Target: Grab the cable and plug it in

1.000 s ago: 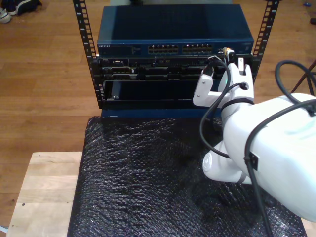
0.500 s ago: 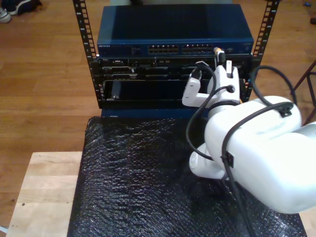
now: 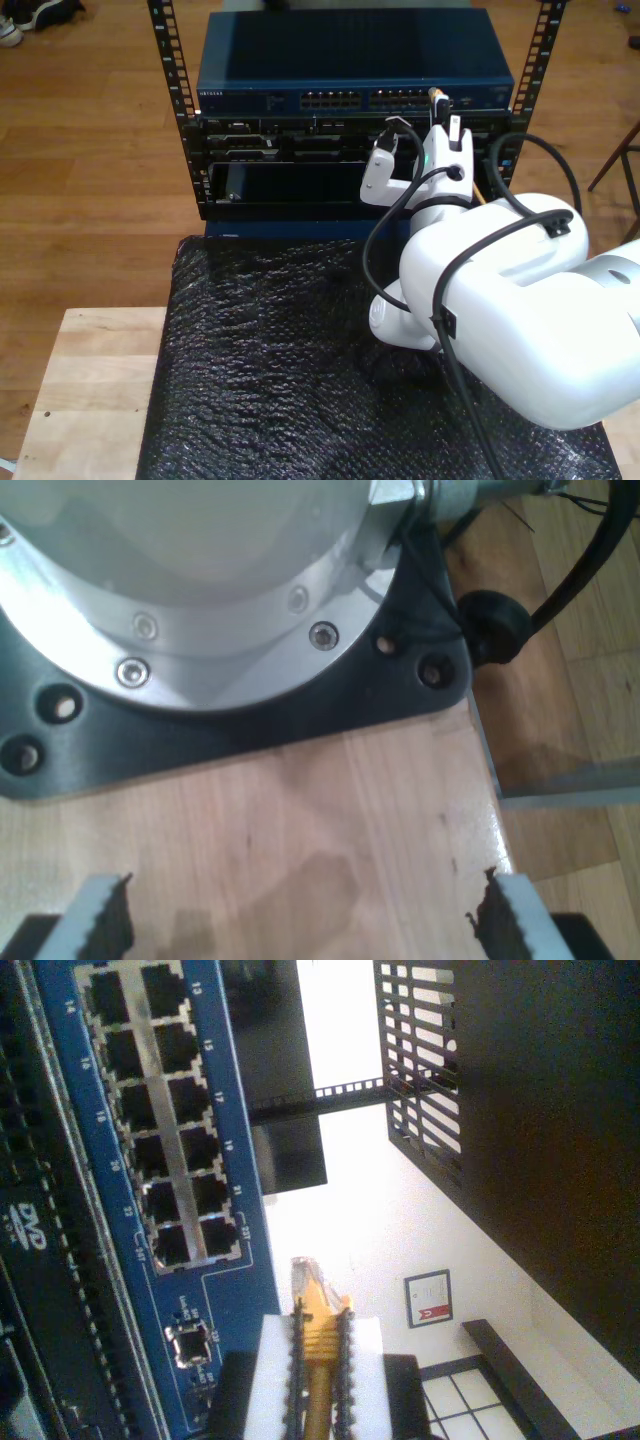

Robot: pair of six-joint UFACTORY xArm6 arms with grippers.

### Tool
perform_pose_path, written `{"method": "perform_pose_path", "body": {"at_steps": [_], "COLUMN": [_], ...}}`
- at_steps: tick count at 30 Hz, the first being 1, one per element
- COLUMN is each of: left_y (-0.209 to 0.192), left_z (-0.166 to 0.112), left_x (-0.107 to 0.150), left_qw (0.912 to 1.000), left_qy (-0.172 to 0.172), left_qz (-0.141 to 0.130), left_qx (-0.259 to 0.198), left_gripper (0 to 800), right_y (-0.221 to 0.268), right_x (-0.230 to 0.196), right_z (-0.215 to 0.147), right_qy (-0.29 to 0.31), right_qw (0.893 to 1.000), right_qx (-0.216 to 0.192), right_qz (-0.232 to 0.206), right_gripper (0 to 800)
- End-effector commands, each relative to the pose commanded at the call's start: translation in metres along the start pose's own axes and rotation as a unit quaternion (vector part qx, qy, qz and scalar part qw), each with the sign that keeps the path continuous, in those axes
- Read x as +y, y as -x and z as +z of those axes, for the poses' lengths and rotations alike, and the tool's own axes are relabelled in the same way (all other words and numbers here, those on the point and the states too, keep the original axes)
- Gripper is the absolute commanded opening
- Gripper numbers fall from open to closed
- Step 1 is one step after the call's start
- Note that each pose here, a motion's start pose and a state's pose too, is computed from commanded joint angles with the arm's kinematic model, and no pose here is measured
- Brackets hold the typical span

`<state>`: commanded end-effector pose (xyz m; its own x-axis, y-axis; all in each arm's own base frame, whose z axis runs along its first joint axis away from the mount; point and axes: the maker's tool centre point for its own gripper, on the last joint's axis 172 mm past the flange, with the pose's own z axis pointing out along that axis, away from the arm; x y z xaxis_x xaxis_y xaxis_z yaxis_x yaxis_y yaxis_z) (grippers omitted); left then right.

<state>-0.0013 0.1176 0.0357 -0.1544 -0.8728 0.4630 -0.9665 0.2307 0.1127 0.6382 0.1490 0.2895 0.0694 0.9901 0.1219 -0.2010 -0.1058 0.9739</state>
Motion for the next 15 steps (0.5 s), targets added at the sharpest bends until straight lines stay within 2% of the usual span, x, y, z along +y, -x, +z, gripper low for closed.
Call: {"method": "perform_pose_path", "body": {"at_steps": [15], "left_y": [0.000], "left_z": [0.000], "left_x": [0.000], "left_qw": [1.0000], "left_qy": [0.000], "left_qz": [0.000], "left_qx": [0.000], "left_gripper": [800], "right_y": [-0.002], "right_x": [-0.016], "right_z": [0.001], "right_qy": [-0.026], "right_qw": [0.999], "right_qx": [0.004], "right_qz": [-0.020], "right_gripper": [0]}}
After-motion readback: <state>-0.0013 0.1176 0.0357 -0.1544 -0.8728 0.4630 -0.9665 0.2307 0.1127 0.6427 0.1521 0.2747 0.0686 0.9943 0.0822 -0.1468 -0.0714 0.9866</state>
